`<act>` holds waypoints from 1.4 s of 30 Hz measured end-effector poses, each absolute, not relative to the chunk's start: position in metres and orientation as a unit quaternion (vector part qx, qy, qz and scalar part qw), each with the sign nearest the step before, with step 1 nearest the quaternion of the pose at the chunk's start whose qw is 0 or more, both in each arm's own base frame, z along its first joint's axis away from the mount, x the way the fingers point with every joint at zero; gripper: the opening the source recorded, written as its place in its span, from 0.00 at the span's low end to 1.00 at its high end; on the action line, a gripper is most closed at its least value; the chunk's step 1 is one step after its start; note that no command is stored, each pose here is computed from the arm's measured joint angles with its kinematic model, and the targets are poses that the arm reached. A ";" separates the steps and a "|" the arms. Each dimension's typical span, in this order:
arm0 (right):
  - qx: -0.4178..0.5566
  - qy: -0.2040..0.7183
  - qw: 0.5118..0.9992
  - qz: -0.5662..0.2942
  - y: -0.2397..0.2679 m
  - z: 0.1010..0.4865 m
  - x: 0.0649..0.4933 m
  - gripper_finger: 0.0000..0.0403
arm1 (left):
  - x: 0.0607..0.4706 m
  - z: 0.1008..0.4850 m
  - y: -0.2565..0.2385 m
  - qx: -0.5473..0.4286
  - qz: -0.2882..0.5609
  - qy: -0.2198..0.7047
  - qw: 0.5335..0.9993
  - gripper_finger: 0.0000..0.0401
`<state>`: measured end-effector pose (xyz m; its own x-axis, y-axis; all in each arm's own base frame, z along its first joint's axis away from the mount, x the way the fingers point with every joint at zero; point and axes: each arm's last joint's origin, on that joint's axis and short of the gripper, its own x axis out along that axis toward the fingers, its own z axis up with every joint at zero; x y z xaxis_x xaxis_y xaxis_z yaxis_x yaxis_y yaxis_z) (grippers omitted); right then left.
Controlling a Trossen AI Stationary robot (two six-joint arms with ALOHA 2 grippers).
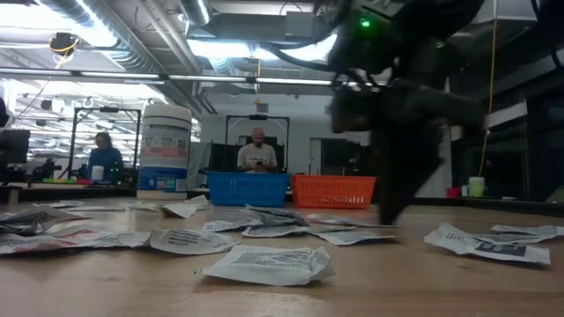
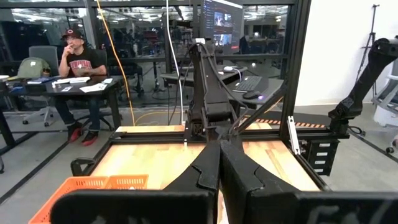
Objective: Pick & Place First Aid Supplies
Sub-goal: Move the wound care packs to the center of the table
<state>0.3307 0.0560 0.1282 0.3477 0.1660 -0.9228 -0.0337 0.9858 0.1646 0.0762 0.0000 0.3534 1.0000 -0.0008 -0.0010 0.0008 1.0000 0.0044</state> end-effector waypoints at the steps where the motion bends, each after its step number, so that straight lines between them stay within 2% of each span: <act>1: 0.059 0.557 0.826 0.061 0.055 0.128 0.336 0.03 | 0.076 0.353 0.000 0.002 0.000 0.001 1.000 0.01; 8: 0.025 0.497 0.865 0.071 0.041 0.132 0.380 0.01 | 0.076 0.353 0.000 0.002 -0.001 0.000 1.000 0.01; 12: 0.004 0.457 0.886 0.077 0.035 0.139 0.408 0.04 | 0.076 0.353 0.000 0.002 0.000 0.000 1.000 0.01; 19: 0.029 0.436 0.897 0.072 0.024 0.197 0.424 0.08 | 0.076 0.353 0.000 0.002 -0.001 0.000 1.000 0.01; 27: 0.082 0.520 0.849 0.046 0.031 0.227 0.391 0.09 | 0.076 0.353 0.000 0.002 0.000 0.001 1.000 0.01; 32: 0.096 0.588 0.801 0.056 0.045 0.228 0.361 0.09 | 0.076 0.353 0.000 0.002 -0.001 0.001 1.000 0.01; 38: 0.111 0.641 0.752 0.107 0.066 0.221 0.317 0.09 | 0.076 0.353 0.000 0.002 0.000 0.000 1.000 0.01; 42: 0.136 0.666 0.727 0.095 0.075 0.212 0.286 0.06 | 0.076 0.353 0.000 0.002 0.000 0.001 1.000 0.01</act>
<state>0.2856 0.0746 0.2120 0.0938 0.3190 -0.9431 0.0431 0.9451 0.3240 0.0763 0.0000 0.3534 1.0000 -0.0008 -0.0013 0.0008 1.0000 0.0036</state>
